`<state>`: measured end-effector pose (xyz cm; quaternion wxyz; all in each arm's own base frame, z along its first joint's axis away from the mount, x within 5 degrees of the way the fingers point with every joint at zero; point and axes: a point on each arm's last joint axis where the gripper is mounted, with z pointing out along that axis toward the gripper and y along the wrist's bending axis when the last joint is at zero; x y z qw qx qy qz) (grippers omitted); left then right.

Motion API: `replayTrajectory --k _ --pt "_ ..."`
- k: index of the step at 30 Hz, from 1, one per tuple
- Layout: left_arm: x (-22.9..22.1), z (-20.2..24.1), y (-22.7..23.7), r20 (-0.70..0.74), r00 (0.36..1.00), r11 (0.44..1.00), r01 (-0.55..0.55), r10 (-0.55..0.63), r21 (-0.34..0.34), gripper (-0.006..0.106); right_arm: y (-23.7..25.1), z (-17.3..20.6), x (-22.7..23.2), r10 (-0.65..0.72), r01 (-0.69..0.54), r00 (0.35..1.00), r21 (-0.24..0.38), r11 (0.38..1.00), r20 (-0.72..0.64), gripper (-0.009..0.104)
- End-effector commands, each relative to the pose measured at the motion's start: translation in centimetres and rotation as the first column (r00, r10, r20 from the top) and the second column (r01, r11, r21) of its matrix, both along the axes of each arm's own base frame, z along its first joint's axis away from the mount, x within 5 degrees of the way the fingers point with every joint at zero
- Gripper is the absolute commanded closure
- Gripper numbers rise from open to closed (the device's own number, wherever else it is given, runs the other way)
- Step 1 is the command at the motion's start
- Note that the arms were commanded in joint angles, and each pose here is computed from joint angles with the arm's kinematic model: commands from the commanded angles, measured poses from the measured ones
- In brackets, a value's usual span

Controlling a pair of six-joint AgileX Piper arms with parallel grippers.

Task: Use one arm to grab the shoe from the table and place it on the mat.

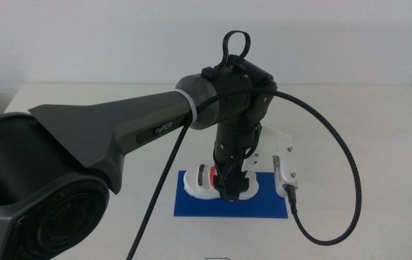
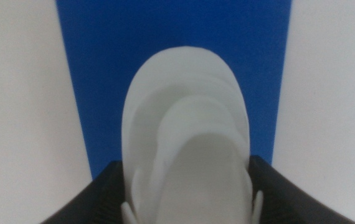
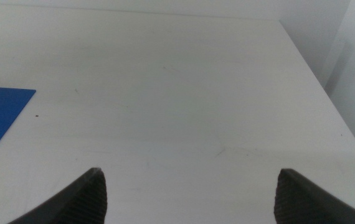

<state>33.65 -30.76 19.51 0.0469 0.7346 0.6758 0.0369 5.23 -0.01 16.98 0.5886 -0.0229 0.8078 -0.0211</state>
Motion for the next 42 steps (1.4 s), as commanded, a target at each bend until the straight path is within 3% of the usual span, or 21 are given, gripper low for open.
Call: replayTrajectory --k 1,11,21,28,42 --pt "-0.6 3.6 0.2 0.024 1.000 0.999 0.016 -0.015 -0.051 0.102 0.0 1.2 0.0 0.005 -0.003 0.996 -0.021 1.000 0.093 0.001" --pt "-1.2 3.8 -1.4 -0.035 0.998 0.972 0.052 -0.061 -0.228 0.102 0.0 1.2 0.0 0.005 -0.003 0.996 -0.021 1.000 0.093 0.001" --pt "-0.6 3.8 -1.0 0.009 0.999 0.979 0.045 -0.044 -0.200 0.102 0.0 1.2 0.0 0.005 -0.003 0.996 -0.021 1.000 0.093 0.001" --pt "0.6 3.8 0.4 -0.039 0.999 0.967 -0.010 0.000 -0.254 0.102 0.0 1.2 0.0 0.005 -0.003 0.996 -0.021 1.000 0.093 0.001" --pt "1.3 1.8 0.4 -0.060 0.998 0.973 -0.009 -0.005 -0.230 0.102 0.0 1.2 0.0 0.005 -0.003 0.996 -0.021 1.000 0.093 0.001"
